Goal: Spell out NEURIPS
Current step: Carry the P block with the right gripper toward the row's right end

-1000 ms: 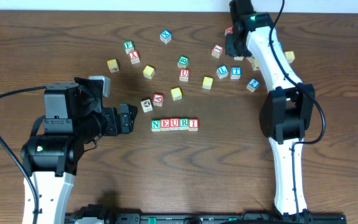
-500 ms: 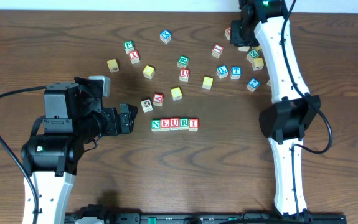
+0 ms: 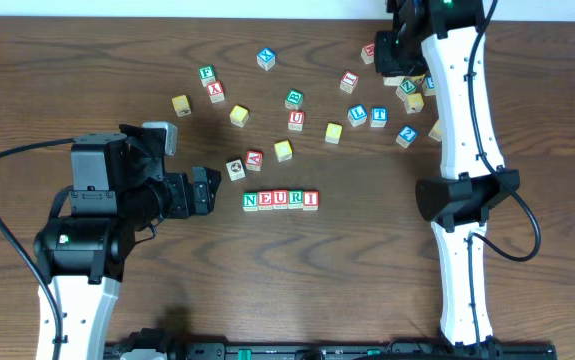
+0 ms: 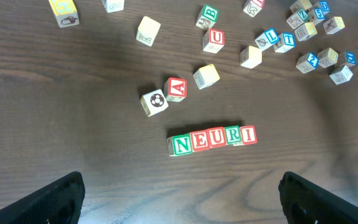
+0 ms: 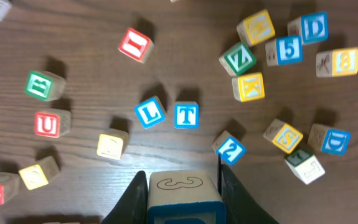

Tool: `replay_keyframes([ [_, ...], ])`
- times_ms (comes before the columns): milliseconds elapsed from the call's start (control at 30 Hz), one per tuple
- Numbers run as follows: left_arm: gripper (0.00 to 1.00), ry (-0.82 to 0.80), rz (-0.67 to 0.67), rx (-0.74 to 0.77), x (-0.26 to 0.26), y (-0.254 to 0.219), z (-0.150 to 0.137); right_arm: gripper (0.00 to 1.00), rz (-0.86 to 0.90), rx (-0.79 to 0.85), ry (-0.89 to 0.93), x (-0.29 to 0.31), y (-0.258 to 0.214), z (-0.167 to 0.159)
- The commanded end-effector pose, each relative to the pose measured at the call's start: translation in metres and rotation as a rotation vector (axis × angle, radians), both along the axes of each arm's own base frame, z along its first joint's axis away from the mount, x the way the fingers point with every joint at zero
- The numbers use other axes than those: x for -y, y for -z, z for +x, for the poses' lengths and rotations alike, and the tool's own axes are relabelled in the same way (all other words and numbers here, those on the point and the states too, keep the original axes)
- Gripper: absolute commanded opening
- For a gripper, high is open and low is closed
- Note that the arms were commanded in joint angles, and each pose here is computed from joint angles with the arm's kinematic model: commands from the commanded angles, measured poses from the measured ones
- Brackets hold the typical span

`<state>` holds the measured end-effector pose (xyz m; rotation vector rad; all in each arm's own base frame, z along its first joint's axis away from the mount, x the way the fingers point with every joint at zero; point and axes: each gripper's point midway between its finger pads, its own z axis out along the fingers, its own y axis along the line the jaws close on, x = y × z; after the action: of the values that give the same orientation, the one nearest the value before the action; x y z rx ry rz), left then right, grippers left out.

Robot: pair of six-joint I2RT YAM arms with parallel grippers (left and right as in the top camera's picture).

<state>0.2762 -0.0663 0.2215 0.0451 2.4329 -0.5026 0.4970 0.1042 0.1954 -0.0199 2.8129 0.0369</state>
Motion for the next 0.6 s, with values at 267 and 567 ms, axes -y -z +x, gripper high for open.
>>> replay_keyframes([
  [267, 0.98, 0.007, -0.001, 0.025, 0.000, -0.008, 0.001, 0.02, 0.028, 0.078, -0.048, -0.008, -0.037, -0.008],
  [567, 0.98, 0.007, -0.001, 0.025, 0.000, -0.008, 0.001, 0.08, 0.024, 0.075, -0.060, -0.013, -0.036, -0.009],
])
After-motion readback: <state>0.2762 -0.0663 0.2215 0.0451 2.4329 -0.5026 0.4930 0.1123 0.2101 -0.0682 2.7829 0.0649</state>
